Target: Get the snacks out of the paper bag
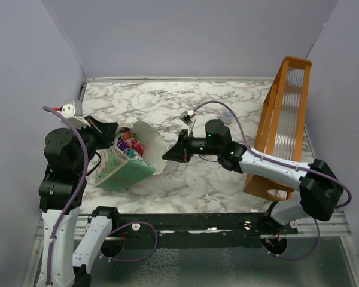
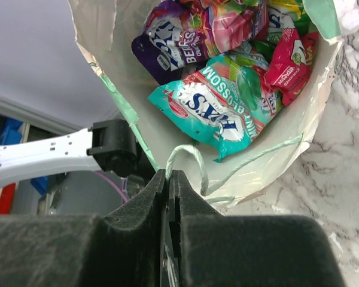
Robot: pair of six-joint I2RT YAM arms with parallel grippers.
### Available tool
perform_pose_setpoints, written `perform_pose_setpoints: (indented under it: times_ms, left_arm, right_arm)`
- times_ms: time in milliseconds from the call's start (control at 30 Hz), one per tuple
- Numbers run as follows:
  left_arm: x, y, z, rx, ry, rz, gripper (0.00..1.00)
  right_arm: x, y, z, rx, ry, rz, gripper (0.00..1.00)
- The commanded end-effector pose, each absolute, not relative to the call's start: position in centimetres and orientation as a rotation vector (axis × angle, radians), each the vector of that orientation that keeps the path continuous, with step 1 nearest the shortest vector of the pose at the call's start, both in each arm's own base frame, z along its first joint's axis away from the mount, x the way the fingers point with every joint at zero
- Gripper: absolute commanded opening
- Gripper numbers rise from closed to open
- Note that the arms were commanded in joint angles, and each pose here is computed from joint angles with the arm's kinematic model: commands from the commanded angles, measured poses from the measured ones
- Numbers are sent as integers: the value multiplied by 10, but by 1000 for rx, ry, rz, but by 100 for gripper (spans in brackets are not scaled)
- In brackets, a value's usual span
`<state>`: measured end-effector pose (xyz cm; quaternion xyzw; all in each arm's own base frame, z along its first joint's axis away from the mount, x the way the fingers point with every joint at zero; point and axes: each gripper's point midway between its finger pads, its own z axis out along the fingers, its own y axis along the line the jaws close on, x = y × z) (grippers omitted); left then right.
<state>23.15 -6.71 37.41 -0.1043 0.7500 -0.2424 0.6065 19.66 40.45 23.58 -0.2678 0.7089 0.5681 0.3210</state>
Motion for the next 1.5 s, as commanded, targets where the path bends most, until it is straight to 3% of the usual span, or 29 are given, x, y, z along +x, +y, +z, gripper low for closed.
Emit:
perform_pose_setpoints:
  times_ms: [0,167,300,500,600,667,933,1133,1467]
  left_arm:
    - [209,-97,398,-129,1651,-761,0]
    - [202,-103,379,-113,1710,-800,0]
    - [199,-100,373,-118,1736,-774,0]
    - [199,-90,380,-149,1749,-703,0]
    - [198,-88,385,-156,1739,-694,0]
    - [197,-87,386,-162,1737,-697,0]
    - [197,-86,384,-187,1744,-699,0]
    - [194,-80,382,-225,1759,-667,0]
    - [191,-81,379,-250,1766,-686,0]
  right_arm:
    - [182,392,227,-767,1882,1466,8]
    - [183,374,192,-768,1987,1331,16]
    - [207,343,169,-744,2065,1012,27]
    - [251,303,184,-766,2035,569,59]
    - [264,309,221,-734,1975,557,78]
    - [267,325,245,-698,1939,643,81]
    - [231,434,313,-716,1745,1225,80]
    - [221,472,316,-641,1751,1518,60]
    - [200,519,285,-583,1870,1740,55]
